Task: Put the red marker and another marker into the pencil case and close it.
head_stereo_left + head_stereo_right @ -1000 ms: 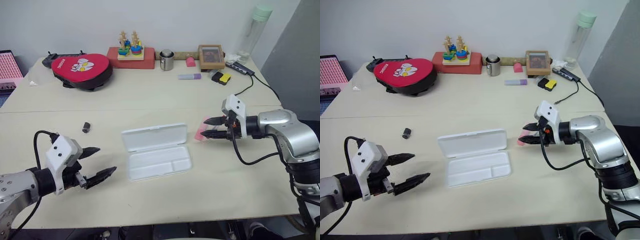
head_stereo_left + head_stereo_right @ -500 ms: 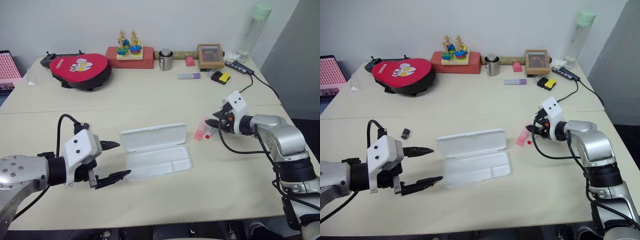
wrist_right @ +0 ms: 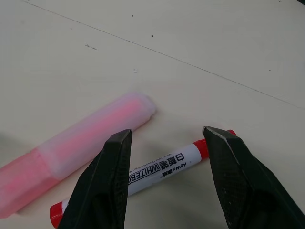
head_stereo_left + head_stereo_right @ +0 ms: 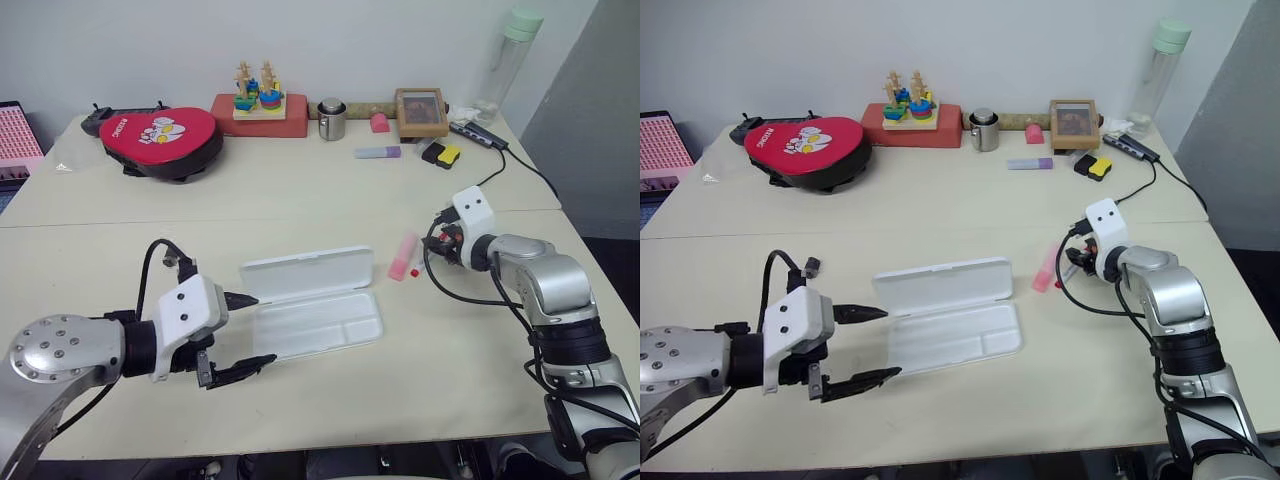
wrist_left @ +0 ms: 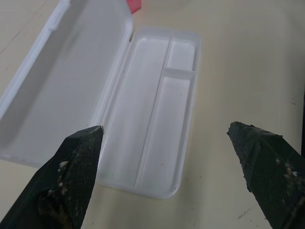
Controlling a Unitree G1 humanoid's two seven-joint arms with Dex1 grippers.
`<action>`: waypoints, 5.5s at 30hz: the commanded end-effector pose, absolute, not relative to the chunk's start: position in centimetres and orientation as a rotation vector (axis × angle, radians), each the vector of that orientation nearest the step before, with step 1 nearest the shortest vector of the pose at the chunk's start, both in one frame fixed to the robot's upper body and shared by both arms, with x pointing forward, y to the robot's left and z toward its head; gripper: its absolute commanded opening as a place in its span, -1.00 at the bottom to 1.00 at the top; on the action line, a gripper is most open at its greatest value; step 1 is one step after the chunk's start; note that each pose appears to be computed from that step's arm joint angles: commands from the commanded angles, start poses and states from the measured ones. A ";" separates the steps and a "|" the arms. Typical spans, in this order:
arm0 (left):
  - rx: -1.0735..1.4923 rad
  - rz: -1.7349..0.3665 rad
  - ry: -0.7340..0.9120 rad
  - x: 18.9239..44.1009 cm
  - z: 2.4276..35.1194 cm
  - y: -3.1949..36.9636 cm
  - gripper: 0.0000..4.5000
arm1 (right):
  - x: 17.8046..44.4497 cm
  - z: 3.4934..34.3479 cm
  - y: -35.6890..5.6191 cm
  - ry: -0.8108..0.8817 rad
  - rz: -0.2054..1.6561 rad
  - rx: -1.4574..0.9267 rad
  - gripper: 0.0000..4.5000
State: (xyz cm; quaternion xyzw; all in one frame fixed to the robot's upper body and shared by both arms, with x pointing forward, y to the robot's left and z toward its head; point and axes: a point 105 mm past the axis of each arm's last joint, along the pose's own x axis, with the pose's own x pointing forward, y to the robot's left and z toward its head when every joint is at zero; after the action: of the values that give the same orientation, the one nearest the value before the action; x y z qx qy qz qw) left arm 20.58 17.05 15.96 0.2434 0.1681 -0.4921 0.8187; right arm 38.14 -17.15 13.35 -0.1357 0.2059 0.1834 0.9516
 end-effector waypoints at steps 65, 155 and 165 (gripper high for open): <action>0.403 -1.047 0.208 22.0 19.0 15.6 1.00 | 33.2 16.7 -15.8 0.374 0.866 -0.384 -0.88; 0.411 -0.868 0.199 25.1 19.4 20.0 1.00 | 38.4 16.7 -10.9 0.330 0.570 -0.256 0.65; 0.408 -0.869 0.197 25.3 19.2 19.8 1.00 | 38.8 14.5 -11.3 0.364 0.488 -0.280 0.65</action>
State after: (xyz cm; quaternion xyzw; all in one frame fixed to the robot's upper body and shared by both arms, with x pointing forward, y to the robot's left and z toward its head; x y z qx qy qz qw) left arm 25.33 20.28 18.46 0.1834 0.1140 -0.4127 0.8849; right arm 38.69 -11.69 14.04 -0.1367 0.1935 0.2385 0.9418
